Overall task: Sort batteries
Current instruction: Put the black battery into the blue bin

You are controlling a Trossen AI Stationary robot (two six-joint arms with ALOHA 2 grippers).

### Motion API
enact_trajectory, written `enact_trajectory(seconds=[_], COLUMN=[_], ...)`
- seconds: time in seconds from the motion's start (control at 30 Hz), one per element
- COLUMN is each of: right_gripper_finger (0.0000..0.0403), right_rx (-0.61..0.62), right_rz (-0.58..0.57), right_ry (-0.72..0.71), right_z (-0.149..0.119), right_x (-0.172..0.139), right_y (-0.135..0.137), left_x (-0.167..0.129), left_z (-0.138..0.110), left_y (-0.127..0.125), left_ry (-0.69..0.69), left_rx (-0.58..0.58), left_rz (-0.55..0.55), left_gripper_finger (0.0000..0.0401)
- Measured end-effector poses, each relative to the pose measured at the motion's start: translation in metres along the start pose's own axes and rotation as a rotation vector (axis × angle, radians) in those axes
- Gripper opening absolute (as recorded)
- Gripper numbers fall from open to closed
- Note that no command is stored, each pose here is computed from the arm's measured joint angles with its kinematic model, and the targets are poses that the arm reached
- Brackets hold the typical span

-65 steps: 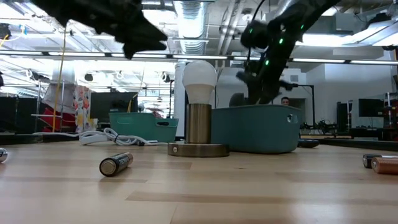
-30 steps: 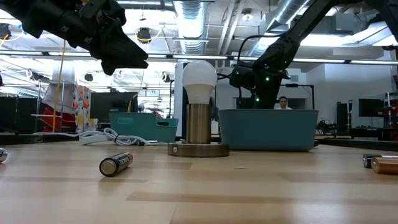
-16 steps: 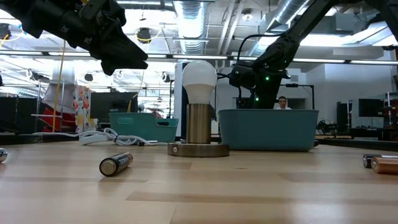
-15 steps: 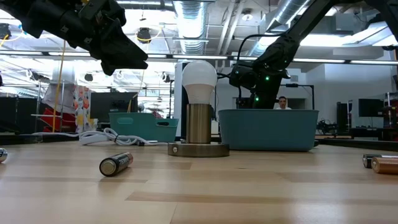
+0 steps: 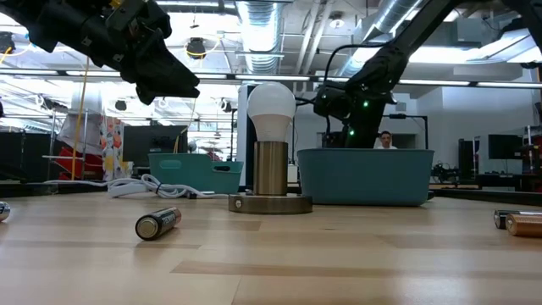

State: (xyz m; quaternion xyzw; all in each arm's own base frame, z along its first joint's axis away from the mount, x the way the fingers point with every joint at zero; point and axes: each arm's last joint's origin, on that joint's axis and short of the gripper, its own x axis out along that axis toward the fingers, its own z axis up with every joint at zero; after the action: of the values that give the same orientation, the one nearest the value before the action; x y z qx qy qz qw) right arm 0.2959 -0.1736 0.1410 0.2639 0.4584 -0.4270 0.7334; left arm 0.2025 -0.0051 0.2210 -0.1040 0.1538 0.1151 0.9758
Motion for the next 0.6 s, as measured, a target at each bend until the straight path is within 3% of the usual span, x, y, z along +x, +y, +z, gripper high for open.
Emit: enact_trajectory(seconds=[0.3, 0.6], right_gripper_finger=[0.0033, 0.0033], right_rx=[0.004, -0.11], right_rz=[0.042, 0.175], right_ry=[-0.08, -0.245], right_z=[0.009, 0.004], right_x=[-0.033, -0.101], right_y=[-0.002, 0.015], left_x=[0.0, 0.0], left_z=[0.0, -0.003], left_y=[0.0, 0.001], left_ry=[-0.001, 0.027], left_rx=[0.01, 0.017], left_rz=[0.0, 0.007], left_gripper_finger=[0.015, 0.015])
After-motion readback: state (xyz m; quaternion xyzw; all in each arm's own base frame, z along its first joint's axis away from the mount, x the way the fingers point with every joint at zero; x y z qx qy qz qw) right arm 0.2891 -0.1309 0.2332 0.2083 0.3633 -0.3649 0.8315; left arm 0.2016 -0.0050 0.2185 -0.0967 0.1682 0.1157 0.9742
